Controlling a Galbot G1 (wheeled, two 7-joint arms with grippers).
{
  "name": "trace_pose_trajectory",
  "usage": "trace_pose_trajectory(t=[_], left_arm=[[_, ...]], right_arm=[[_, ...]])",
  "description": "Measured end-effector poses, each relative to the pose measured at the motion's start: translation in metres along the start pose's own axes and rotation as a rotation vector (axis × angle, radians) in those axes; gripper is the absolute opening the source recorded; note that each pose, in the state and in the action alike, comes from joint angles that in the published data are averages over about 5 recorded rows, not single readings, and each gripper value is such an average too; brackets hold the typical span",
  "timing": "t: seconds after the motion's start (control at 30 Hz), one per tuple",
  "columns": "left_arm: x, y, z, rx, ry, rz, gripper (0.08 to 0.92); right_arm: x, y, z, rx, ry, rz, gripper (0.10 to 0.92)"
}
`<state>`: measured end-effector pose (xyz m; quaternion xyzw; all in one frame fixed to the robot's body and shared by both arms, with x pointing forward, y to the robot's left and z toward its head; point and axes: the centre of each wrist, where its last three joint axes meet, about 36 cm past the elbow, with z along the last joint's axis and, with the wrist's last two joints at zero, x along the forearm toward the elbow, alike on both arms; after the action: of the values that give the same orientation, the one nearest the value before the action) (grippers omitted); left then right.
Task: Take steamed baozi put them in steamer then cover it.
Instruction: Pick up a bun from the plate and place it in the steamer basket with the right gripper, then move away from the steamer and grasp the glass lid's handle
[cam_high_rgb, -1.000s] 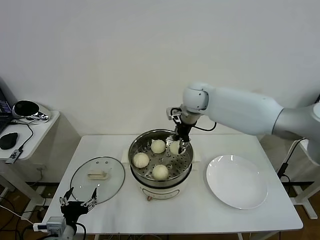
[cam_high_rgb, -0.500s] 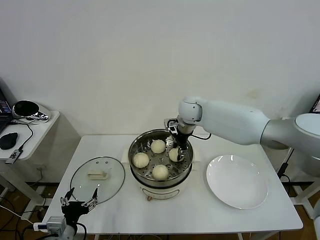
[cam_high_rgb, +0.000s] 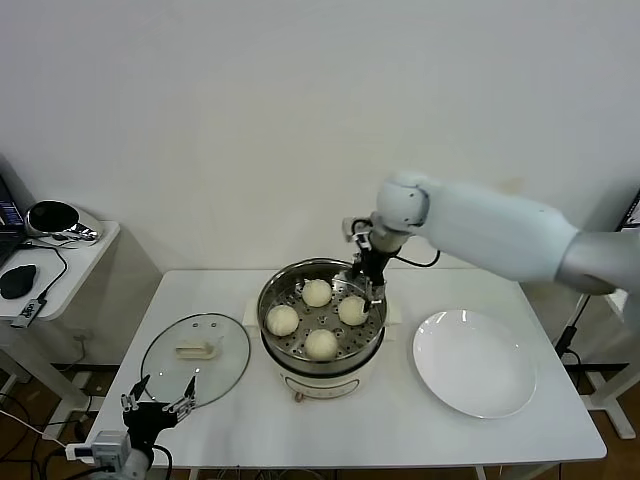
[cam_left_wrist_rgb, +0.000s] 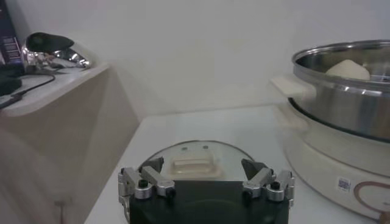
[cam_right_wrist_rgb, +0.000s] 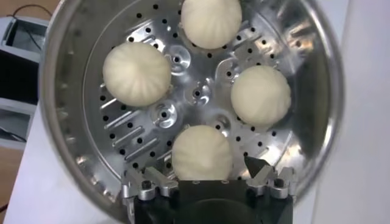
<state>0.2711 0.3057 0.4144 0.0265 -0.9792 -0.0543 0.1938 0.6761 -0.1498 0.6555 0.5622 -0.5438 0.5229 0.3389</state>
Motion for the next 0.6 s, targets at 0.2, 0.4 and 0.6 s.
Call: trace_pose_trajectory(t=[0.2,0.4,0.6], left_arm=[[-0.004,0.003,0.006,-0.002,-0.011,-0.001,0.823],[-0.008,0.005,0.012,0.01,-0.03,-0.022,0.823],[-0.009,0.002,0.014,0.034,-0.053,-0.022,0.823]], right_arm=[[0.036,0.016,0.033,-0.029,-0.169,0.193,0.823],[0.049,0.051,0.073,-0.145,-0.367,0.458,0.823],[0.035,0.101,0.11,-0.314,-0.576,0.698,0.823]])
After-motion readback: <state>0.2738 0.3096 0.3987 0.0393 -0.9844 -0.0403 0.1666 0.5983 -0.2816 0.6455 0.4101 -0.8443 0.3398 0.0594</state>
